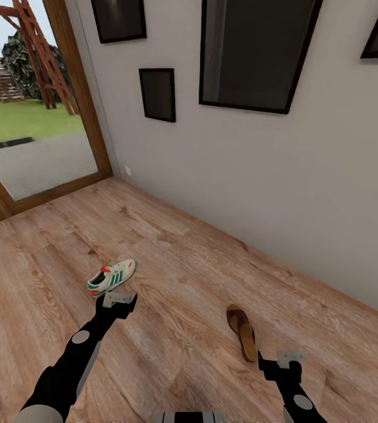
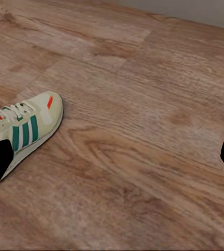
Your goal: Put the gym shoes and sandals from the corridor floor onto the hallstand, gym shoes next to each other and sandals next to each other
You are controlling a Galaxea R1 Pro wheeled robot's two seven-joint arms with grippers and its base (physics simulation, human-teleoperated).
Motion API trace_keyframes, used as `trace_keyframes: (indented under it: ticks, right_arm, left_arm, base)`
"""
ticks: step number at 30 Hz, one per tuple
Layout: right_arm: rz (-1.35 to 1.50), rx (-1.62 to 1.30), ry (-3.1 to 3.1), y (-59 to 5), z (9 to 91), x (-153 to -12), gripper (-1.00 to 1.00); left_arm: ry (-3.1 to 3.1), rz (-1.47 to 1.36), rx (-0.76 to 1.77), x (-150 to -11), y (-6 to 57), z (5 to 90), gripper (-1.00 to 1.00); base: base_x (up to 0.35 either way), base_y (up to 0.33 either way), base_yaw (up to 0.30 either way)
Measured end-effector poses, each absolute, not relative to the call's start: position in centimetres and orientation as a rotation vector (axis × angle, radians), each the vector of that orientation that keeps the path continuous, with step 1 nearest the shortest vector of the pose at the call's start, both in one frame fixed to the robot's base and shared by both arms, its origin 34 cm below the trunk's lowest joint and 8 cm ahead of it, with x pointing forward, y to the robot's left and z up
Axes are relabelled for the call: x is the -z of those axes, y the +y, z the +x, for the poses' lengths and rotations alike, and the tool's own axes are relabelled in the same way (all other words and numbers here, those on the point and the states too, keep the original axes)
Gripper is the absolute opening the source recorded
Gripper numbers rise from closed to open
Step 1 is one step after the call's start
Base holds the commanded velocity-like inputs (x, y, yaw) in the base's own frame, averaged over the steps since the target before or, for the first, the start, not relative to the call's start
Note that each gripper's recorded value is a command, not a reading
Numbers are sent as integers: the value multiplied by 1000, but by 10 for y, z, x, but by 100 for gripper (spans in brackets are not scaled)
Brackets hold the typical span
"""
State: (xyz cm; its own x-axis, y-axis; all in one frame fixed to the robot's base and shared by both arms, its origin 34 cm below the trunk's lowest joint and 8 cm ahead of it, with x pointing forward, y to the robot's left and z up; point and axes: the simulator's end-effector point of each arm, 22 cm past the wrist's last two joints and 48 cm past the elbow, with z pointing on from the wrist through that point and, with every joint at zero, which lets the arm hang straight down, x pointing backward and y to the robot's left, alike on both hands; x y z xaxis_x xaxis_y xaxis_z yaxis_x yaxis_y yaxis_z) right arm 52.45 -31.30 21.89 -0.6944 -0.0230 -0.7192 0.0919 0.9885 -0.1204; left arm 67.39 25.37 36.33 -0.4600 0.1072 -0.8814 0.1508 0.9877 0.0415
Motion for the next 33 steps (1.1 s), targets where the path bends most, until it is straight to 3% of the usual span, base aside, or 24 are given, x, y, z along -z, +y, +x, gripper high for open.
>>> trace_keyframes:
  ticks: [18,33]
  right_arm:
    - [39,194,2427,-313,495,-175,100]
    - [21,191,2433,-310,494,-172,100]
  left_arm:
    - [2154,182,64,-303,252,656,100]
    - [2168,183,63,-295,253,653,100]
  base:
    - [0,0,133]
    - [0,0,13]
